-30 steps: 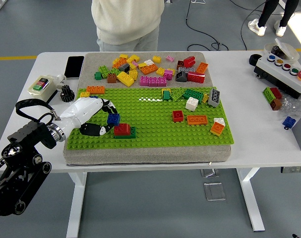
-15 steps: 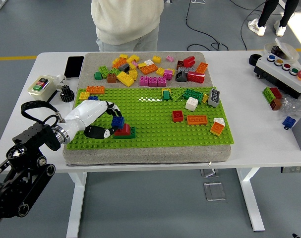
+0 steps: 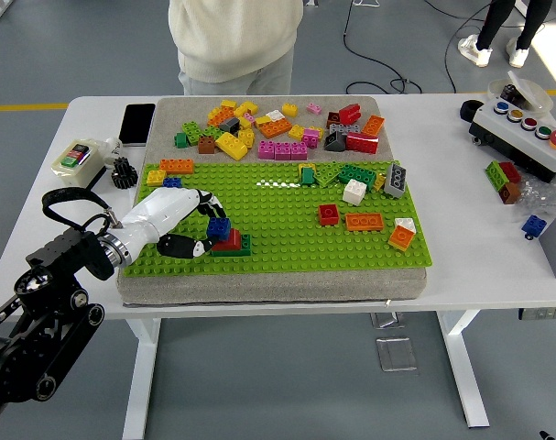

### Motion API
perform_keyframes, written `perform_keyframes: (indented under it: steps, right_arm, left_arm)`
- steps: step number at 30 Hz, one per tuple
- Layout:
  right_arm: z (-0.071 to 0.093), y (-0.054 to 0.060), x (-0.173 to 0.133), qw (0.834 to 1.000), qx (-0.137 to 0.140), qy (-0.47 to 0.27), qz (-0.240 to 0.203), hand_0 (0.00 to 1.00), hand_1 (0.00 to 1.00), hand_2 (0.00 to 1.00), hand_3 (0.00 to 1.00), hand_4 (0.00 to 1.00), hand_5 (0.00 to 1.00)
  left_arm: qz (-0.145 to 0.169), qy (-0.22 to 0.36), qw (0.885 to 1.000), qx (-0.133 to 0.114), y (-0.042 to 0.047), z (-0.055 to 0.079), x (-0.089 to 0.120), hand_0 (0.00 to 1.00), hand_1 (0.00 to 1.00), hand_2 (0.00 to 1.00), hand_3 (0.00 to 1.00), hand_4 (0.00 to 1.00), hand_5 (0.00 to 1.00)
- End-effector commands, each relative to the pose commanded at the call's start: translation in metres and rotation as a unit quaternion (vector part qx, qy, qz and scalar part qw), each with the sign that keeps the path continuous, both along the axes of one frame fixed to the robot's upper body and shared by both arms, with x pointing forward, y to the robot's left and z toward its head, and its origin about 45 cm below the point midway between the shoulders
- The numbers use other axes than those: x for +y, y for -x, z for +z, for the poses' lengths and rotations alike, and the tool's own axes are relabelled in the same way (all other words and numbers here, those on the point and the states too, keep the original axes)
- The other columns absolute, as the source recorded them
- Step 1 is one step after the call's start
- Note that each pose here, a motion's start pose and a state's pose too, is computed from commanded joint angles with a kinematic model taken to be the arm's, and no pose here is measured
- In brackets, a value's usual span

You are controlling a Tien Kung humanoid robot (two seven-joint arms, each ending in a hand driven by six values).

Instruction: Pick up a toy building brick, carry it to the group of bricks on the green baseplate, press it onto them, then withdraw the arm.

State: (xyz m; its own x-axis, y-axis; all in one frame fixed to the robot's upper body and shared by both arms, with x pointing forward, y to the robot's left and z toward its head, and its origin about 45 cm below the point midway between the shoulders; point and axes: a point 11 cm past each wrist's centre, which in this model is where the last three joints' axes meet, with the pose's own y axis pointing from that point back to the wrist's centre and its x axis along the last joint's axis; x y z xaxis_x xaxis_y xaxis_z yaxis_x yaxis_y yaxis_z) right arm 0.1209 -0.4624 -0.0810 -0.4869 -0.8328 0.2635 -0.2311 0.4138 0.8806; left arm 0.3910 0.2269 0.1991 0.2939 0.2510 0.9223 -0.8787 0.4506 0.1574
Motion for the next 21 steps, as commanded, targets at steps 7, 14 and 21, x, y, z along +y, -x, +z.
perform_keyframes:
  steps: [7, 14, 21]
  right_arm:
    - [-0.0003, 0.0001, 0.0005, 1.000, 0.001, 0.000, 0.001, 0.758, 0.682, 0.730, 0.668, 0.928, 0.501]
    - [-0.0001, -0.0008, 0.0007, 1.000, 0.000, 0.000, 0.001, 0.758, 0.681, 0.729, 0.668, 0.928, 0.502]
    - [-0.0005, -0.0002, 0.0012, 1.000, 0.001, 0.000, 0.001, 0.759, 0.681, 0.729, 0.670, 0.929, 0.502]
  left_arm:
    - [-0.002, 0.000, 1.000, 0.002, 0.0009, -0.0009, -0.0005, 0.646, 0.633, 0.608, 0.564, 0.587, 0.080]
    - [-0.001, -0.002, 1.000, 0.004, 0.0008, -0.0026, 0.0002, 0.649, 0.637, 0.610, 0.565, 0.595, 0.085]
    - [0.000, -0.001, 1.000, 0.003, 0.0005, -0.0022, 0.0005, 0.654, 0.639, 0.609, 0.565, 0.609, 0.099]
